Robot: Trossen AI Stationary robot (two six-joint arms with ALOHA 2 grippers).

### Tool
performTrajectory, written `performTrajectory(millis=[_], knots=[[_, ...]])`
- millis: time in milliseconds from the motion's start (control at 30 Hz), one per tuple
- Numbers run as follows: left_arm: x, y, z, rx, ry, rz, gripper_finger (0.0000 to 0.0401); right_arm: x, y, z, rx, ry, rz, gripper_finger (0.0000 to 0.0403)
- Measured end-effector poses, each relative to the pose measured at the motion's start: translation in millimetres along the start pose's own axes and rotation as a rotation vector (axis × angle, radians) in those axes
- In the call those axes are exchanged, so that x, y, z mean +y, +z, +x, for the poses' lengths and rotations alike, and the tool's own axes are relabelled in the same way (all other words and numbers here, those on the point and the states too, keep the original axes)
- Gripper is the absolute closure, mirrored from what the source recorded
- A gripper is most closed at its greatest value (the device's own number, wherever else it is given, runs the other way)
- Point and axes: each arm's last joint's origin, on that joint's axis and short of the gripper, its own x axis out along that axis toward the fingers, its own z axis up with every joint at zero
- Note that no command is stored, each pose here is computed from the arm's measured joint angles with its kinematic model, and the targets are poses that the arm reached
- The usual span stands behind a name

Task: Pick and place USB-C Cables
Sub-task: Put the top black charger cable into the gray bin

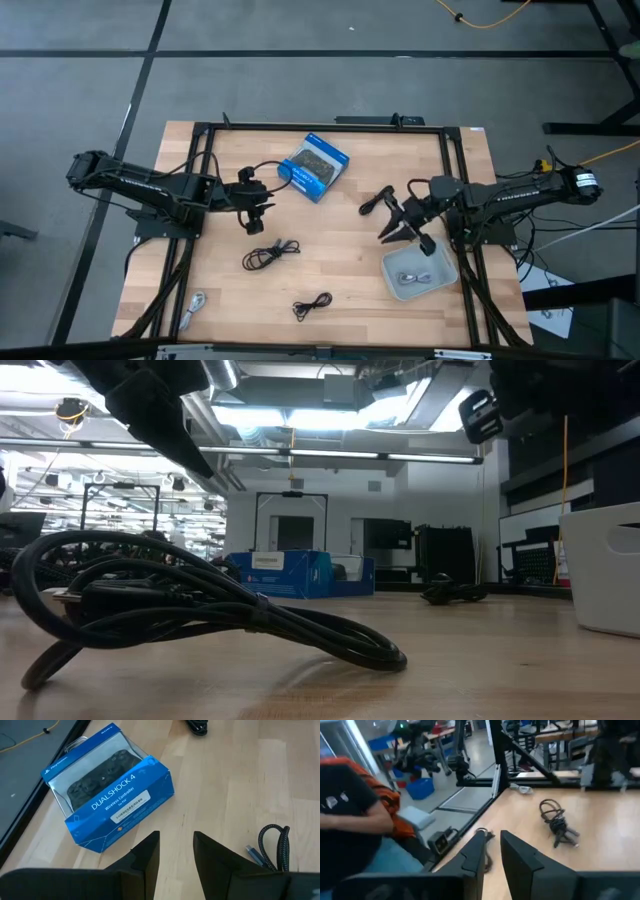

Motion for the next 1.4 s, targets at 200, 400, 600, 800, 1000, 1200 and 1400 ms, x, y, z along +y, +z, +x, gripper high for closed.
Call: performTrajectory(millis=[200, 400, 600, 800, 1000, 1200, 1400], knots=[[0, 0, 0, 0.0, 0.0, 0.0, 0.029, -7, 1, -1, -0.016, -0.243, -0.127, 0.0337], [0, 0, 0, 0.0, 0.0, 0.0, 0.029, -8, -3, -1, 0.019, -0.262, -0.11, 0.0337], [0, 0, 0, 0.0, 0.0, 0.0, 0.029, -12, -8, -3, 0.051, -0.412, 0.011, 0.0337], [0, 0, 0, 0.0, 0.0, 0.0, 0.029, -13, -14, -4, 0.099, -0.446, 0.043, 0.0337], [0, 0, 0, 0.0, 0.0, 0.0, 0.029, -13, -14, -4, 0.106, -0.447, 0.013, 0.0336], [0, 0, 0, 0.0, 0.0, 0.0, 0.029, -16, -14, -3, 0.12, -0.462, -0.047, 0.0301], [0, 0, 0, 0.0, 0.0, 0.0, 0.029, -34, -27, -4, 0.194, -0.634, 0.033, 0.0258]])
